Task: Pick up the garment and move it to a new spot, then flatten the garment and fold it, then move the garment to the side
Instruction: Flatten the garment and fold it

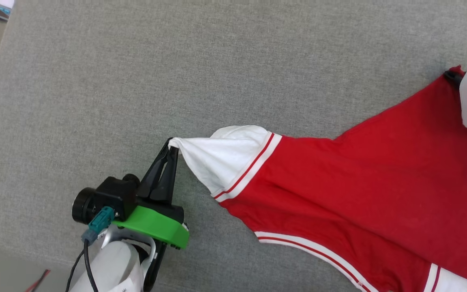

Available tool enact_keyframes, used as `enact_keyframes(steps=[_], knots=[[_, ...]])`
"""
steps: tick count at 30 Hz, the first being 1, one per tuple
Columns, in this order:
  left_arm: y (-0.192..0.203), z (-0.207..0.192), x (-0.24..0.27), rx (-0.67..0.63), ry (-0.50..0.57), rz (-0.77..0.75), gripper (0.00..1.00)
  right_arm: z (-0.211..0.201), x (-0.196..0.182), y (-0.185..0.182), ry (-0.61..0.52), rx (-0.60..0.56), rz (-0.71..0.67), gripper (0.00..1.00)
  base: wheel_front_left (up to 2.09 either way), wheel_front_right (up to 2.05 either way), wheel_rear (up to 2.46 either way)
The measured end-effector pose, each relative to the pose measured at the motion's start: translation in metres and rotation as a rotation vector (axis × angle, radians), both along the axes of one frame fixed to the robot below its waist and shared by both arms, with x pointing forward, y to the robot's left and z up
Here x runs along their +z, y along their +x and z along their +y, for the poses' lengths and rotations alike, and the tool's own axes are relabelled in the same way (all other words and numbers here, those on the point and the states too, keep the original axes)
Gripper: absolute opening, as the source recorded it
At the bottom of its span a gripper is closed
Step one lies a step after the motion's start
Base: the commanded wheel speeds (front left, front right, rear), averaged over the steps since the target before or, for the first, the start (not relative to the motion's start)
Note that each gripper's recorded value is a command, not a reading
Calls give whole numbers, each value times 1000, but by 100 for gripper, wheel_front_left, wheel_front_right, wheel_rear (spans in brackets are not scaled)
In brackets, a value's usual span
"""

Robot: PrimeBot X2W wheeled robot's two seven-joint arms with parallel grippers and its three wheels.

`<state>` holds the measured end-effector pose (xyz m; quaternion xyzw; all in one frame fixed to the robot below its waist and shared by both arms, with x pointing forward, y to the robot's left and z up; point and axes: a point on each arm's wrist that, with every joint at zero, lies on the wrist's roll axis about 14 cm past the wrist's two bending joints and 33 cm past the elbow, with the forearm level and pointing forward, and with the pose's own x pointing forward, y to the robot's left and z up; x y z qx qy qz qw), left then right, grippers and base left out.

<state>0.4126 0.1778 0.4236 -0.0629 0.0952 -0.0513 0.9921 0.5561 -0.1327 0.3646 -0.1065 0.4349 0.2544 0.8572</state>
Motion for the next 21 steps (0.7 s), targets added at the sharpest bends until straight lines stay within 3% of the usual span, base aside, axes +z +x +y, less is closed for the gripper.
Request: enact_keyframes(steps=[4,10,15,21], knots=[[2,1,13,-3,8,-40,0,2,29,3,78,-7,-147,0,0,0,0],[6,5,49,-13,39,-148,0,-9,110,14,191,-33,-448,0,0,0,0],[29,4,112,-42,73,-341,0,-24,178,9,281,-74,-666,0,0,0,0],[68,-15,195,-139,121,-557,0,-31,223,-8,325,-94,-813,0,0,0,0]])
